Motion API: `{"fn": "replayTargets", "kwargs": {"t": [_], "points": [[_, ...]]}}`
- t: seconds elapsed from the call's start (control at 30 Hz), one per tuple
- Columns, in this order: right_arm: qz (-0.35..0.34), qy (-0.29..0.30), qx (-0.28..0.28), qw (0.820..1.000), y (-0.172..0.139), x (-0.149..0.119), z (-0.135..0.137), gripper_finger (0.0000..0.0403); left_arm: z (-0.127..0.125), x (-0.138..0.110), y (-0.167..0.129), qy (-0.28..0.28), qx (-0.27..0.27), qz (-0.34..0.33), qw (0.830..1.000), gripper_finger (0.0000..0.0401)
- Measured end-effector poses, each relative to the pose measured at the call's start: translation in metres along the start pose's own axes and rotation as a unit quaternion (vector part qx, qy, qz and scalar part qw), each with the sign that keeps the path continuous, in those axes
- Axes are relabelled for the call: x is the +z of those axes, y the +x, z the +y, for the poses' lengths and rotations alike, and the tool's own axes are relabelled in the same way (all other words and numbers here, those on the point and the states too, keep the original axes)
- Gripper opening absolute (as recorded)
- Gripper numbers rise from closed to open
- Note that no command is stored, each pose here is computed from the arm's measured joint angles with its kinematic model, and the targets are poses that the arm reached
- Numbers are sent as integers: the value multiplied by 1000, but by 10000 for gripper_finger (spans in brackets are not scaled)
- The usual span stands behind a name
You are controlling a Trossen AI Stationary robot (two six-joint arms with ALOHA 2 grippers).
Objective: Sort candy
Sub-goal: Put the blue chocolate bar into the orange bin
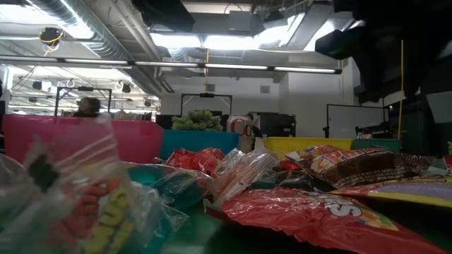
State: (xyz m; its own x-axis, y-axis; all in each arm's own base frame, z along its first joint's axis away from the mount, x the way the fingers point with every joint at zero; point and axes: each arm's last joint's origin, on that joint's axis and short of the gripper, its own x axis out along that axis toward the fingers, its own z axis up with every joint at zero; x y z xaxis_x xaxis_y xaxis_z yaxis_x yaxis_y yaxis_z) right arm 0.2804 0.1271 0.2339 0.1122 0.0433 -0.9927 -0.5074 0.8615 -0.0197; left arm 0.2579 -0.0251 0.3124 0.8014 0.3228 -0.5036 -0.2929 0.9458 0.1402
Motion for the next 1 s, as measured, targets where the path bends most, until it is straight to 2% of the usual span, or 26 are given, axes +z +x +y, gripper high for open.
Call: {"fn": "replayTargets", "kwargs": {"t": [0.13,0.5,0.7,1.0], "points": [[-12,-48,-1,999,18,-3,3,159,0,0,0,0,0,0,1000,119],[-27,-96,-5,995,61,-20,4,159,0,0,0,-2,0,0,1000,119],[-36,-123,-29,991,69,-23,4,159,0,0,0,-3,0,0,1000,119],[-33,-180,-33,983,71,-24,3,159,0,0,0,-3,1,0,1000,119]]}}
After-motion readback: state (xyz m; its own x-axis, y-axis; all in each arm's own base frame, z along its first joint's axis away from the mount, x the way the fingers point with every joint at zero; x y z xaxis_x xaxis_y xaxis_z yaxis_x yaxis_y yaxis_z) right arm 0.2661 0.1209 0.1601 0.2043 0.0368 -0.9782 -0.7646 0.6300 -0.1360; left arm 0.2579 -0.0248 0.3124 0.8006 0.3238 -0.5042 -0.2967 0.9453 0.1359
